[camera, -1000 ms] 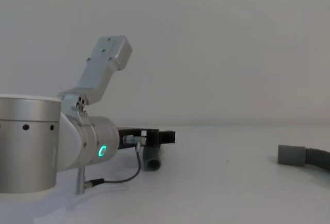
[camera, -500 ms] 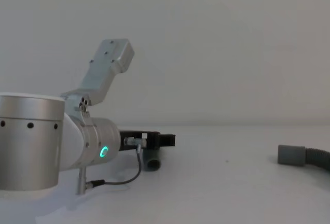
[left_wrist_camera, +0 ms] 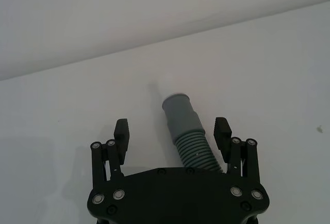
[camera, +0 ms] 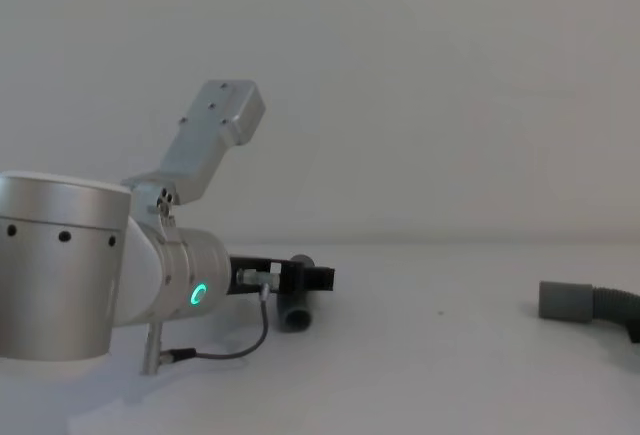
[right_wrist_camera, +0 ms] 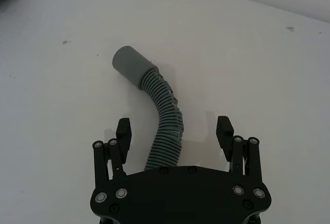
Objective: Use both hands to pick up one end of the pipe from the table, align the ends, and insert them.
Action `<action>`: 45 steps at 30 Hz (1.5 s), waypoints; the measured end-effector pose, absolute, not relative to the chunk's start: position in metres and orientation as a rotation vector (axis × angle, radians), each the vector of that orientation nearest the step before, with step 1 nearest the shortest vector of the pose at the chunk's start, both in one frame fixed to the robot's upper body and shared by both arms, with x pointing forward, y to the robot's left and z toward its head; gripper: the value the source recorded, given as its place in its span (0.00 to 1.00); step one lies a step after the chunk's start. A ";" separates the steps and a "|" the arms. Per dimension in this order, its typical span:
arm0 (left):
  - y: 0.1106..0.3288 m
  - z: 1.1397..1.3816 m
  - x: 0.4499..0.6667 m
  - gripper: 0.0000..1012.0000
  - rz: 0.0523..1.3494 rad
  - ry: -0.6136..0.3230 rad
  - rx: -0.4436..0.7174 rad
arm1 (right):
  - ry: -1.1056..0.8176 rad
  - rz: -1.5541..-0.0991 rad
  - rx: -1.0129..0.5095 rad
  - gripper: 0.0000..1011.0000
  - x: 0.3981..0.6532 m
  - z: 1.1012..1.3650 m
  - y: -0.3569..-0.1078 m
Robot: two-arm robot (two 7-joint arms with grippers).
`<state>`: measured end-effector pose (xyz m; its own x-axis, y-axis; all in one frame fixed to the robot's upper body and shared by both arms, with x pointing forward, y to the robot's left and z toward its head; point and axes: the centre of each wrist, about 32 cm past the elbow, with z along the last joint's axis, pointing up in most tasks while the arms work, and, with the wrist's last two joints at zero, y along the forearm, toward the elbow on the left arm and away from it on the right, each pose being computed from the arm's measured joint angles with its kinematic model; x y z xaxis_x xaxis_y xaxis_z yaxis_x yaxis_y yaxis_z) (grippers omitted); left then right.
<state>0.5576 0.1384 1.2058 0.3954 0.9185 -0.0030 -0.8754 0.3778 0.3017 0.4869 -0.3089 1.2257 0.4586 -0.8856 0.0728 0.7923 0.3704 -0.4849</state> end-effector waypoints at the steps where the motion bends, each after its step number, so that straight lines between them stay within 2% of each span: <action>1: 0.138 1.206 0.558 0.99 1.155 0.179 0.274 | 0.214 -1.086 -0.496 0.99 0.487 1.225 -0.309; 45: 0.139 1.209 0.561 0.99 1.159 0.169 0.310 | 0.226 -1.076 -0.504 0.99 0.492 1.222 -0.306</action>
<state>0.5609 0.1391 1.2090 0.3938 0.9188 0.0282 -0.8725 0.3640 0.3261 0.4920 -0.3064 1.2217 0.4661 -0.8823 0.0651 0.7816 0.3762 -0.4975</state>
